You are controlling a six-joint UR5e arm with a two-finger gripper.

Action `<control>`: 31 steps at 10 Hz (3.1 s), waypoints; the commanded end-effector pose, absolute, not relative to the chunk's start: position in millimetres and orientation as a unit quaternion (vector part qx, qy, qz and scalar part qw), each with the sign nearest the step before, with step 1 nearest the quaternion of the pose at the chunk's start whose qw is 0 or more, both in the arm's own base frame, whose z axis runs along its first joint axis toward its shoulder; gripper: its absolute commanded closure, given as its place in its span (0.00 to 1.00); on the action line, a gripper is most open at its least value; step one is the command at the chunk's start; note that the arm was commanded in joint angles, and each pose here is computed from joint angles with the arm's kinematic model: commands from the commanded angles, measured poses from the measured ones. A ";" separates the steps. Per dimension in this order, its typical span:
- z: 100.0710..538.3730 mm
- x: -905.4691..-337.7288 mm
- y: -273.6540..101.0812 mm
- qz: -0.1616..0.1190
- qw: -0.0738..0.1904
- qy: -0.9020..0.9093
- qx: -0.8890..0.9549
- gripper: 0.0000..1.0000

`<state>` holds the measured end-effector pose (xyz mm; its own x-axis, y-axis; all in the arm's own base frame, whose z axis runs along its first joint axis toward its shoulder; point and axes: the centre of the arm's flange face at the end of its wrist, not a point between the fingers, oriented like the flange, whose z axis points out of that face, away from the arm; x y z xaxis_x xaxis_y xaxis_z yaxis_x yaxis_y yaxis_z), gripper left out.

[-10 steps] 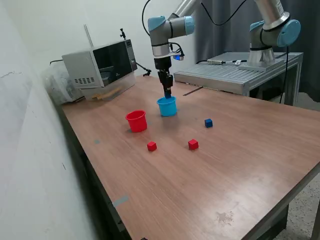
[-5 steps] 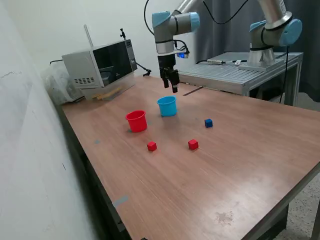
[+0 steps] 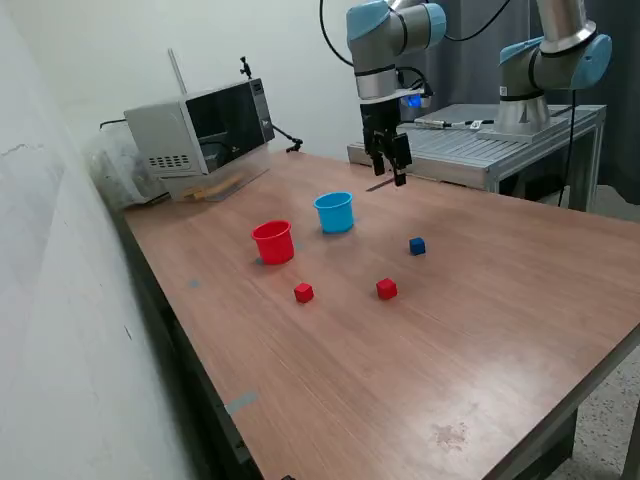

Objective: Place red objects in the red bin, and blue objects in the blue bin.

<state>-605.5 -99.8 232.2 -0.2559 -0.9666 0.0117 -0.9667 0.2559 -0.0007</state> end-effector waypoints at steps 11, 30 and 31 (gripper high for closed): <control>116.7 -623.7 -166.6 0.049 -0.005 -0.787 0.615 0.00; 193.1 -621.5 -141.7 -0.001 0.022 -0.761 0.648 0.00; 193.1 -620.2 -147.7 0.000 0.023 -0.750 0.661 0.00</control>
